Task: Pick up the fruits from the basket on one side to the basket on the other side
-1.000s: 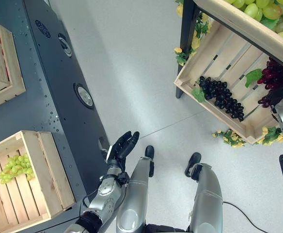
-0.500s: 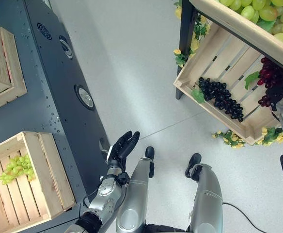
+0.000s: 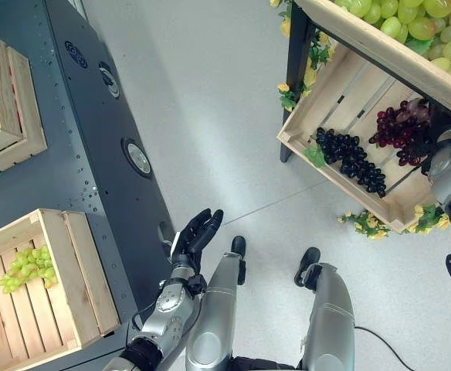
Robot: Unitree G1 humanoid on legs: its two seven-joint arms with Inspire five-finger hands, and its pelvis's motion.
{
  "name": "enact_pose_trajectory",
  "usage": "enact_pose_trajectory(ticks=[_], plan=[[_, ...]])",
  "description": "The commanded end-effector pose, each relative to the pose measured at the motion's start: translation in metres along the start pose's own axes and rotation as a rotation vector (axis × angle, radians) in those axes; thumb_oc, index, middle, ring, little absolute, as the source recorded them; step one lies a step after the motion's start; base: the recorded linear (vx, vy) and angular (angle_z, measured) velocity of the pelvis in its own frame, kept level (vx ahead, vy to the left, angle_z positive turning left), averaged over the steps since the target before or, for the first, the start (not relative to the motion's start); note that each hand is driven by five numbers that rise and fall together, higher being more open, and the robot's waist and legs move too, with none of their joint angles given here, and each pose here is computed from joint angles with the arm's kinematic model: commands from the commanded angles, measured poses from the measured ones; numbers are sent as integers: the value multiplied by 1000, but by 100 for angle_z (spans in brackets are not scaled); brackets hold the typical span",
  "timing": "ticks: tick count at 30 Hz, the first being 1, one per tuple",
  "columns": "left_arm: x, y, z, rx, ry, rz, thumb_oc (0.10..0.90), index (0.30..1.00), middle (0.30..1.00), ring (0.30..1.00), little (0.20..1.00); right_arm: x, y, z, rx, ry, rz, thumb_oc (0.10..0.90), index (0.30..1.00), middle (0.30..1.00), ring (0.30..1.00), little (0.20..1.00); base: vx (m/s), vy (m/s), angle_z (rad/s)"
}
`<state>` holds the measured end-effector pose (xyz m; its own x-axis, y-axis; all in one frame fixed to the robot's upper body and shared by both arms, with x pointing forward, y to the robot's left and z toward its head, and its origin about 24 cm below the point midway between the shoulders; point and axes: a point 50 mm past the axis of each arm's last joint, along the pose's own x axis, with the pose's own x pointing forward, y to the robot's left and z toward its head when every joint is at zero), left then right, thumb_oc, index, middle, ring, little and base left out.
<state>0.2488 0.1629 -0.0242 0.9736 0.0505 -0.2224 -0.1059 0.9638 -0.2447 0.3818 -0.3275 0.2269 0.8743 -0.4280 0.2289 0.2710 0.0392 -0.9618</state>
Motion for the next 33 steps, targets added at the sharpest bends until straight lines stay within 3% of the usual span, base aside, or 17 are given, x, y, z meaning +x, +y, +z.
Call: enact_pose_trajectory(ticks=[1, 10, 15, 18, 22, 33], plan=[[-4, -2, 25, -29, -149, -40, 800, 900, 900, 900, 900, 12, -86, -19, 19, 100, -253, 800, 900, 900, 900, 900, 0, 0, 0], [-3, -6, 25, -28, -150, -50, 800, 900, 900, 900, 900, 11, -71, -32, 118, 206, -205, 800, 900, 900, 900, 900, 0, 0, 0], [-3, -9, 24, -36, -150, -46, 800, 900, 900, 900, 900, 11, -64, -22, 356, 152, -215, 800, 900, 900, 900, 900, 0, 7, 0], [-3, -10, 24, -44, -150, -39, 800, 900, 900, 900, 900, 9, -53, -8, 675, 107, -176, 800, 900, 900, 900, 900, 2, 43, -1], [-1, -13, 24, -51, -147, -25, 800, 900, 900, 900, 900, 3, -26, 4, 945, 69, -95, 800, 900, 900, 900, 900, 27, 49, -3], [6, -13, 18, -31, -124, 33, 800, 900, 900, 900, 900, -36, 46, 58, 1203, -126, 103, 800, 900, 900, 900, 900, 37, 32, -5]])
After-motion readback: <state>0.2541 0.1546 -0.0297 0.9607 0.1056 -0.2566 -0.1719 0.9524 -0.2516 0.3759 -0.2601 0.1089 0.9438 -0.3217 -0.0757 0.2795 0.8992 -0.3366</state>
